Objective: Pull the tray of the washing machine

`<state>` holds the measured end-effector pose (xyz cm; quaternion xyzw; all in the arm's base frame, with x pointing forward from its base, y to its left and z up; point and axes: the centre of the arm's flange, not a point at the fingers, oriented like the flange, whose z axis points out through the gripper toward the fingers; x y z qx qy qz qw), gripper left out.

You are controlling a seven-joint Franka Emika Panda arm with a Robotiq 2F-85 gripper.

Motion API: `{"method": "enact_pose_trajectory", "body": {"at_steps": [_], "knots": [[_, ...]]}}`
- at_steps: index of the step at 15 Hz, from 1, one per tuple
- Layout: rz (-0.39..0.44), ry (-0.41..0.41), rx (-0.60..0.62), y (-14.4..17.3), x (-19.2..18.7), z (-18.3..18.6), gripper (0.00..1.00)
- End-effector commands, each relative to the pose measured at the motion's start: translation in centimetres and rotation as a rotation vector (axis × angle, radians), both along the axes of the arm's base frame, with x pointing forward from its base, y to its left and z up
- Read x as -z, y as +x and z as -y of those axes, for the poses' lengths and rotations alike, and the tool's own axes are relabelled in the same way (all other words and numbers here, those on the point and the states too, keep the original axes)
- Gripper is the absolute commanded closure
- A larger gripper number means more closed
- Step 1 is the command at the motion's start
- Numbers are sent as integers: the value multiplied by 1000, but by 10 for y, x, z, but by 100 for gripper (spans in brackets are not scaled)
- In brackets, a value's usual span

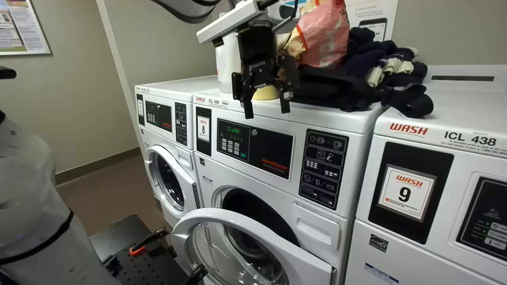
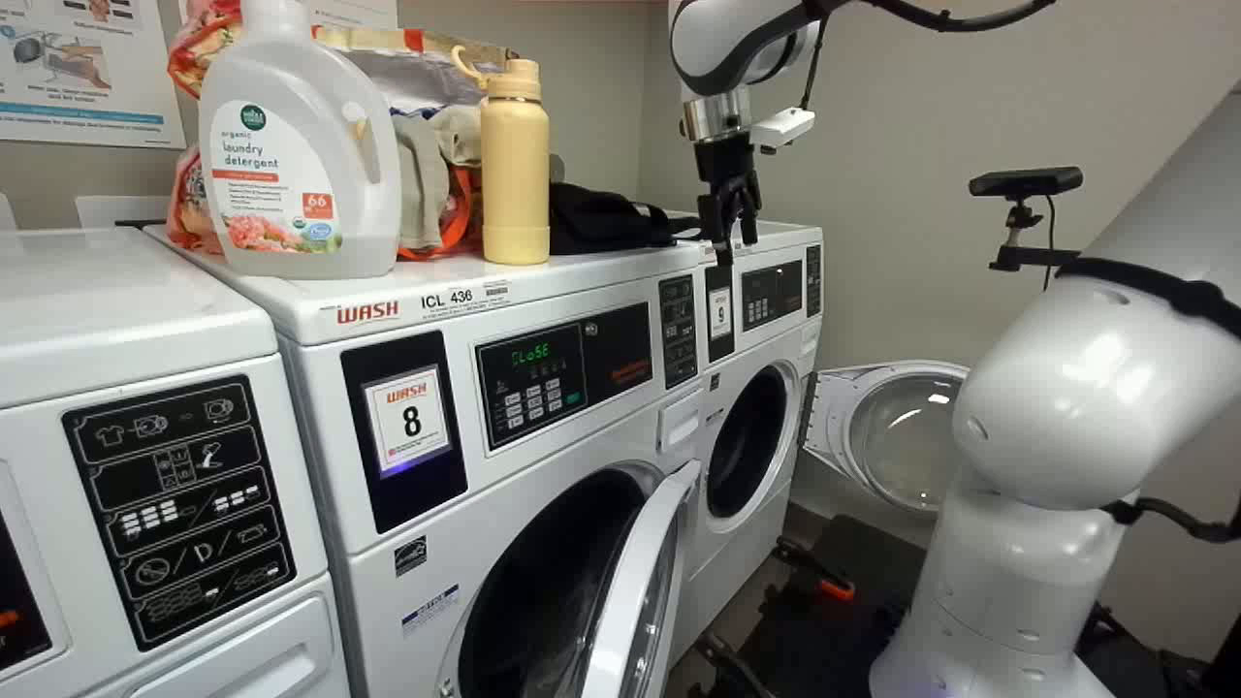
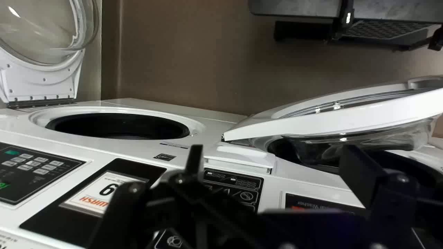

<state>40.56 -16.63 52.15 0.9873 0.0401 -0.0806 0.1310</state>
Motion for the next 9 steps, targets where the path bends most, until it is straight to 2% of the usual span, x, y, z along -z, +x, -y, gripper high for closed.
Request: {"method": "enact_pose_trajectory", "body": {"at_steps": [1,3,5,9], "knots": [[0,0,0,0,0,0,0],[16,9,24,1,4,2,0],[59,63,154,-2,17,7,0],[90,150,365,-26,52,18,0]]}}
